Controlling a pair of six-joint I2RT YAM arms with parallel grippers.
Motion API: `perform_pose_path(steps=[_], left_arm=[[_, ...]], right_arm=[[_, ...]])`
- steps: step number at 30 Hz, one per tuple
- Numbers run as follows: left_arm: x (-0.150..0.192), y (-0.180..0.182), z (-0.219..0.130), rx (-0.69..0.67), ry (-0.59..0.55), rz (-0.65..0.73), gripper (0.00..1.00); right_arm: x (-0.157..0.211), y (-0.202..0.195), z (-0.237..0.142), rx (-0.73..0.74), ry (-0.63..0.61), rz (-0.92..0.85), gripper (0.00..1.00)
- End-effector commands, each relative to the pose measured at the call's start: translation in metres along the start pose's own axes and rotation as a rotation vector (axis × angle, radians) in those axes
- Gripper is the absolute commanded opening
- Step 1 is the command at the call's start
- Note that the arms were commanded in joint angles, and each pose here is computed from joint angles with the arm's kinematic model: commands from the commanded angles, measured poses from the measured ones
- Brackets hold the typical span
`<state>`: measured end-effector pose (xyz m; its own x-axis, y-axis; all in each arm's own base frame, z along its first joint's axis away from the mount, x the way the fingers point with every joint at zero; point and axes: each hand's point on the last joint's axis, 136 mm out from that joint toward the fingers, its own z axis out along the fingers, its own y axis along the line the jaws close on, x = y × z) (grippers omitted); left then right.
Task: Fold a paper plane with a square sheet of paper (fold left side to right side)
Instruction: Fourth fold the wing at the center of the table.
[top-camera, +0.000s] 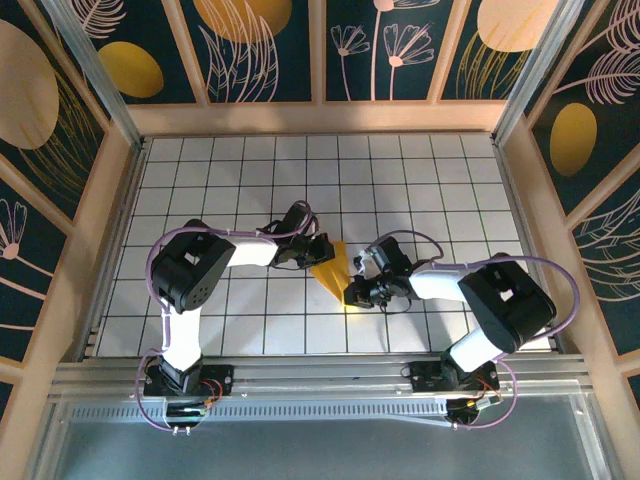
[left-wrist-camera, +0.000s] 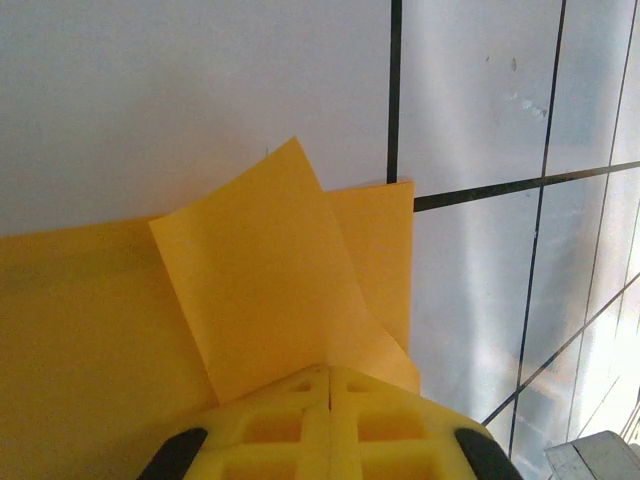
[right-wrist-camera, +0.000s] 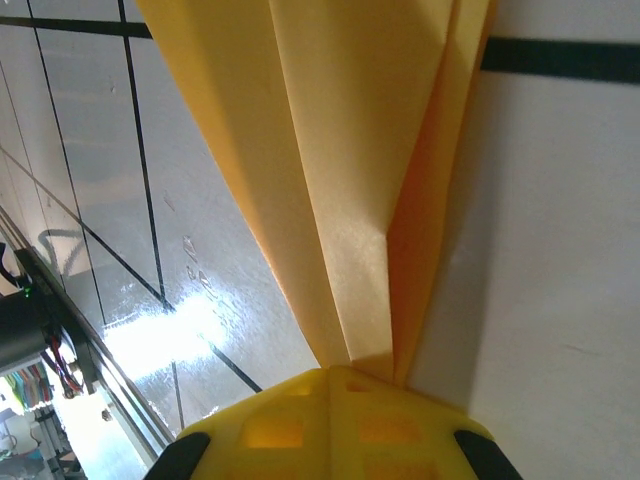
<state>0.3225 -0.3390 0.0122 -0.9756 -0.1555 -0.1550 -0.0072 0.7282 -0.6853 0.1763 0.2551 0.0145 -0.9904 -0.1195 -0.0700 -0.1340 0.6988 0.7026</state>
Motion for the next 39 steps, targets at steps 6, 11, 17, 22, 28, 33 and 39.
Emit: perform_pose_path(steps=[6,11,17,22,28,33,39], left_arm=[[0.021,0.062,0.012,-0.21,0.047,-0.082,0.0],[0.02,0.06,0.011,-0.205,0.046,-0.078,0.0],[0.019,0.057,0.01,-0.196,0.043,-0.071,0.0],[0.02,0.057,0.01,-0.193,0.044,-0.072,0.0],[0.02,0.056,0.01,-0.188,0.042,-0.075,0.0],[0.02,0.056,0.01,-0.188,0.043,-0.073,0.0],[0.021,0.056,0.01,-0.187,0.044,-0.074,0.0]], right_arm=[[0.053,-0.022,0.0,0.048,0.138,0.083,0.0],[0.048,-0.012,-0.014,0.043,0.108,0.056,0.0],[0.017,0.029,-0.039,-0.07,0.0,-0.009,0.0],[-0.009,0.049,-0.039,-0.143,-0.062,-0.045,0.0],[-0.043,0.042,-0.026,-0.087,-0.142,-0.042,0.0],[-0.053,0.026,-0.016,-0.04,-0.154,-0.015,0.0],[-0.05,0.013,-0.007,-0.021,-0.138,0.017,0.0]])
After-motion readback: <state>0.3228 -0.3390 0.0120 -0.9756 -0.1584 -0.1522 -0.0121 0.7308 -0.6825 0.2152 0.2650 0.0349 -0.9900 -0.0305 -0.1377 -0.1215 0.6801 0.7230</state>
